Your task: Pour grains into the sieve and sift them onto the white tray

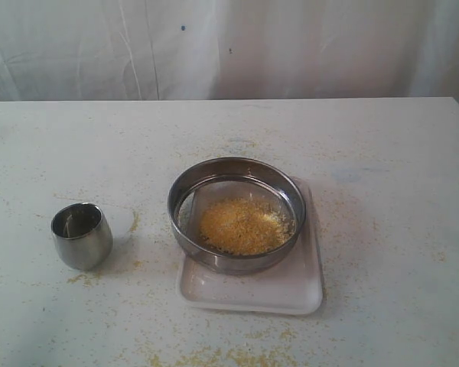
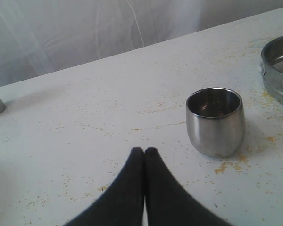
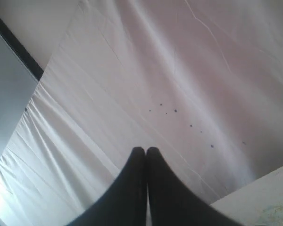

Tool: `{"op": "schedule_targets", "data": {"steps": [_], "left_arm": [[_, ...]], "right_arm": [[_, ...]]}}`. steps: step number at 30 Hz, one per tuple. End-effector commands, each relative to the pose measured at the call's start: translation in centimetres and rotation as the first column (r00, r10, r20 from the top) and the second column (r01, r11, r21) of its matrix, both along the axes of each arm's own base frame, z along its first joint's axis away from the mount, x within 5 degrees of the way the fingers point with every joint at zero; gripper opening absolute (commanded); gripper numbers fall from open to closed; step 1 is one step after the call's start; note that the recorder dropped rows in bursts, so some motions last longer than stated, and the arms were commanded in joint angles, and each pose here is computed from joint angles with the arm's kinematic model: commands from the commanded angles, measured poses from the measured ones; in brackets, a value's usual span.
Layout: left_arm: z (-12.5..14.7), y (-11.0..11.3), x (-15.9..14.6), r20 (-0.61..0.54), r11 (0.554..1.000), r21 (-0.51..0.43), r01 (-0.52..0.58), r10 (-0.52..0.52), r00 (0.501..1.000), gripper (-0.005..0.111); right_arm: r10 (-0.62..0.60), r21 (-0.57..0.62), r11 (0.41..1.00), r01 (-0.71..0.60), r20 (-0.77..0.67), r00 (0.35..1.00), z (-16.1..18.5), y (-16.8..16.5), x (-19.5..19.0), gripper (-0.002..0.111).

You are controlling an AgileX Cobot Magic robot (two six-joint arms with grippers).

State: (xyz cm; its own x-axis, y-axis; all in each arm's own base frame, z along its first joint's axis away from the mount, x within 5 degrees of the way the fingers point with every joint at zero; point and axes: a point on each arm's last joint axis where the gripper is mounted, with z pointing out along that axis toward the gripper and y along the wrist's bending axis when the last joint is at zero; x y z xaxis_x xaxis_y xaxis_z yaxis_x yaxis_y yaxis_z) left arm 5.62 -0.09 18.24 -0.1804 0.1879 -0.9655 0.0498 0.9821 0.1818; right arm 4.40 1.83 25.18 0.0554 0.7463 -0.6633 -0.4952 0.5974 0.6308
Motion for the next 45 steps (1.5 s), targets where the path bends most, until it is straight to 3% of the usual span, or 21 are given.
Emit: {"op": "schedule_targets", "data": {"steps": [1,4,7,8,9,10,11,13,15,17,19,21,27,33,41,45], "left_arm": [[0.0,0.0,0.0,0.004,1.0,-0.004,-0.002,0.002,1.0,0.0],[0.0,0.0,0.0,0.004,1.0,-0.004,-0.002,0.002,1.0,0.0],[0.0,0.0,0.0,0.004,1.0,-0.004,-0.002,0.002,1.0,0.0],[0.0,0.0,0.0,0.004,1.0,-0.004,-0.002,0.002,1.0,0.0],[0.0,0.0,0.0,0.004,1.0,-0.004,-0.002,0.002,1.0,0.0],[0.0,0.0,0.0,0.004,1.0,-0.004,-0.002,0.002,1.0,0.0],[0.0,0.0,0.0,0.004,1.0,-0.004,-0.002,0.002,1.0,0.0],[0.0,0.0,0.0,0.004,1.0,-0.004,-0.002,0.002,1.0,0.0],[0.0,0.0,0.0,0.004,1.0,-0.004,-0.002,0.002,1.0,0.0],[0.0,0.0,0.0,0.004,1.0,-0.004,-0.002,0.002,1.0,0.0],[0.0,0.0,0.0,0.004,1.0,-0.004,-0.002,0.002,1.0,0.0],[0.0,0.0,0.0,0.004,1.0,-0.004,-0.002,0.002,1.0,0.0],[0.0,0.0,0.0,0.004,1.0,-0.004,-0.002,0.002,1.0,0.0],[0.0,0.0,0.0,0.004,1.0,-0.004,-0.002,0.002,1.0,0.0],[0.0,0.0,0.0,0.004,1.0,-0.004,-0.002,0.002,1.0,0.0],[0.0,0.0,0.0,0.004,1.0,-0.004,-0.002,0.002,1.0,0.0]], "right_arm": [[0.03,0.01,0.999,-0.031,0.059,0.998,0.8,0.2,-0.5,0.0],[0.104,0.015,0.994,-0.105,0.055,0.993,1.9,0.7,-0.9,0.0],[0.214,-0.176,0.961,-0.215,-0.025,0.977,2.9,2.2,-0.6,0.0],[0.243,-0.263,0.931,-0.254,-0.074,0.967,3.3,2.8,-0.3,0.0],[0.307,-0.386,0.85,-0.358,-0.189,0.933,4.3,4.0,0.7,0.0],[0.351,-0.431,0.803,-0.413,-0.219,0.911,4.8,4.7,1.1,0.0],[0.424,-0.431,0.74,-0.516,-0.296,0.856,6.1,5.9,2.8,0.0],[0.431,-0.469,0.673,-0.571,-0.378,0.819,8.0,7.1,6.4,0.0],[0.42,-0.444,0.664,-0.602,-0.445,0.791,8.9,8.2,10.9,0.0],[0.399,-0.474,0.632,-0.613,-0.479,0.782,8.9,9.1,15.5,0.0],[0.396,-0.569,0.556,-0.606,-0.461,0.795,8.4,9.9,18.8,0.0],[0.397,-0.604,0.516,-0.608,-0.46,0.794,7.7,10.3,20.3,0.0],[0.35,-0.658,0.515,-0.549,-0.423,0.836,8.0,10.0,20.5,0.0],[0.467,-0.601,0.475,-0.643,-0.447,0.763,8.1,10.4,18.3,0.0],[0.472,-0.525,0.527,-0.669,-0.473,0.744,8.7,10.2,17.3,0.0],[0.453,-0.51,0.528,-0.679,-0.507,0.733,7.3,10.0,17.2,0.0]]}}
